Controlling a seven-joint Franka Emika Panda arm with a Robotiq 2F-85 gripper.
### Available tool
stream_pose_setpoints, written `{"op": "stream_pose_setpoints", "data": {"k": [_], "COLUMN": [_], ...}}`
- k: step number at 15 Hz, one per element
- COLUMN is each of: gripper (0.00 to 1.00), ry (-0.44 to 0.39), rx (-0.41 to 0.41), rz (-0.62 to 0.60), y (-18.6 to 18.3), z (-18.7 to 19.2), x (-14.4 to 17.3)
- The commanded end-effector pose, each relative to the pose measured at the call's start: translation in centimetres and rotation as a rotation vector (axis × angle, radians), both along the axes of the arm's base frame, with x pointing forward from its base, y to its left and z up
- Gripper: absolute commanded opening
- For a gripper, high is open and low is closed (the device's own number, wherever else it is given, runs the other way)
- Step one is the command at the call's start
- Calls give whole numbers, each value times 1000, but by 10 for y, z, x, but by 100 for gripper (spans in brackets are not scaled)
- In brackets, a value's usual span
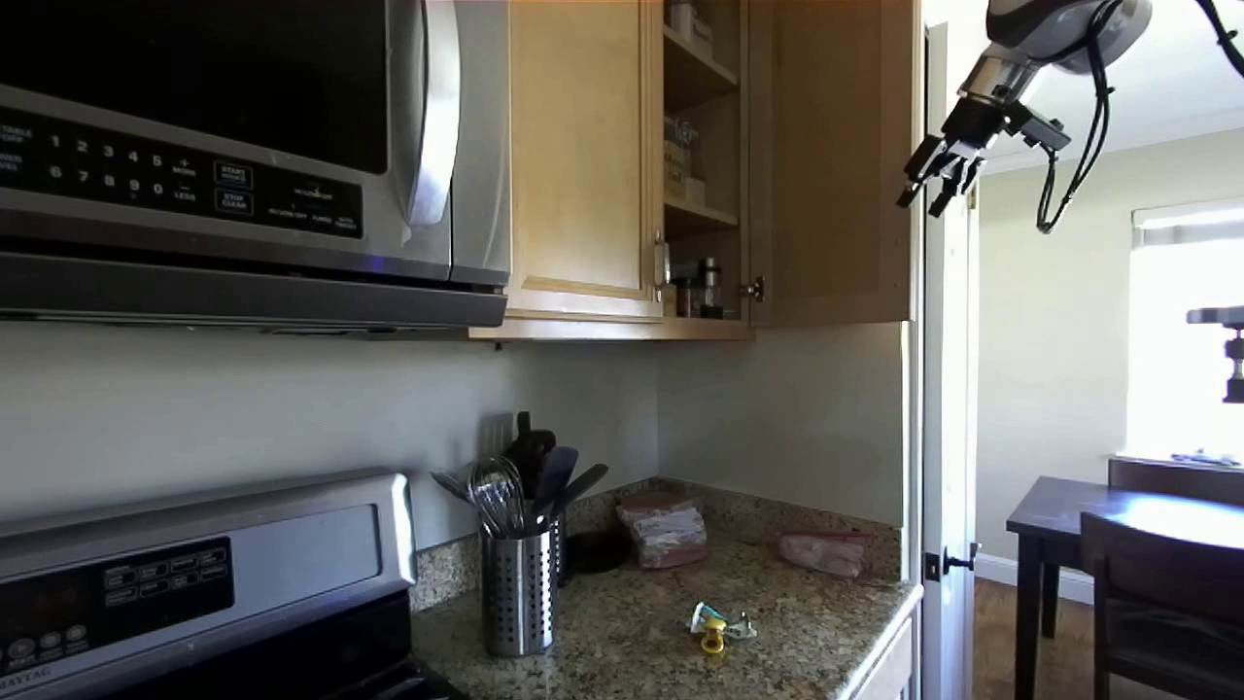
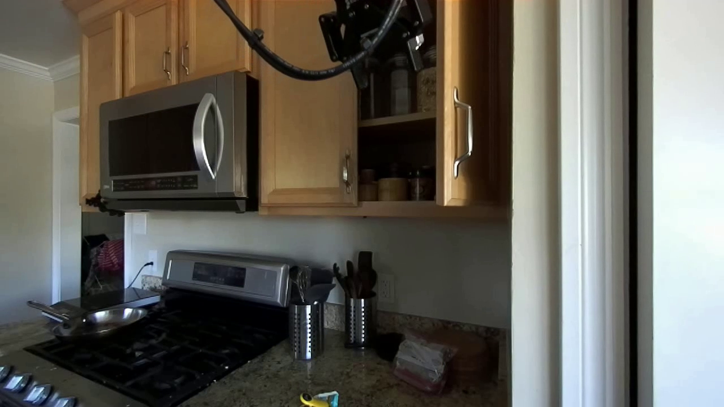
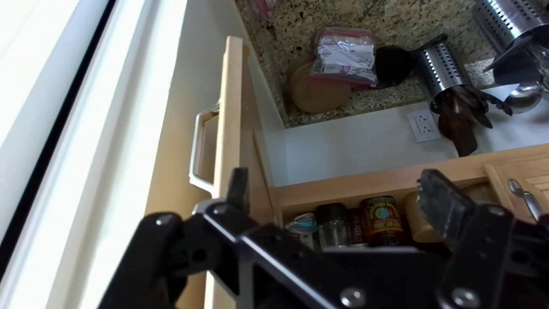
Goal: Open the cupboard, take an object from it and place it on the counter then close the cupboard
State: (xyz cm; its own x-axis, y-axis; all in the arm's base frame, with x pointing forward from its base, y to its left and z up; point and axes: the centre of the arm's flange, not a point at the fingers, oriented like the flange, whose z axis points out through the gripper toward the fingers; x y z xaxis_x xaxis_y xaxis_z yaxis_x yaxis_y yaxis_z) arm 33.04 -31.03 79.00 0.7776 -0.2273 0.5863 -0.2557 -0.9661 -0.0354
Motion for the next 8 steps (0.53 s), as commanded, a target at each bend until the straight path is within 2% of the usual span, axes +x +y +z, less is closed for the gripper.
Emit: {"op": "stream_pose_setpoints", "data": {"k": [1,6,8], "gripper": [100,100,100], "ry": [-19,-98,-102], "rx": [-36,-75,-74], "rz": [-13,22,25], "y": [-21,-51,-62], "z": [3,-8,-14], "x": [-6,5,16]}}
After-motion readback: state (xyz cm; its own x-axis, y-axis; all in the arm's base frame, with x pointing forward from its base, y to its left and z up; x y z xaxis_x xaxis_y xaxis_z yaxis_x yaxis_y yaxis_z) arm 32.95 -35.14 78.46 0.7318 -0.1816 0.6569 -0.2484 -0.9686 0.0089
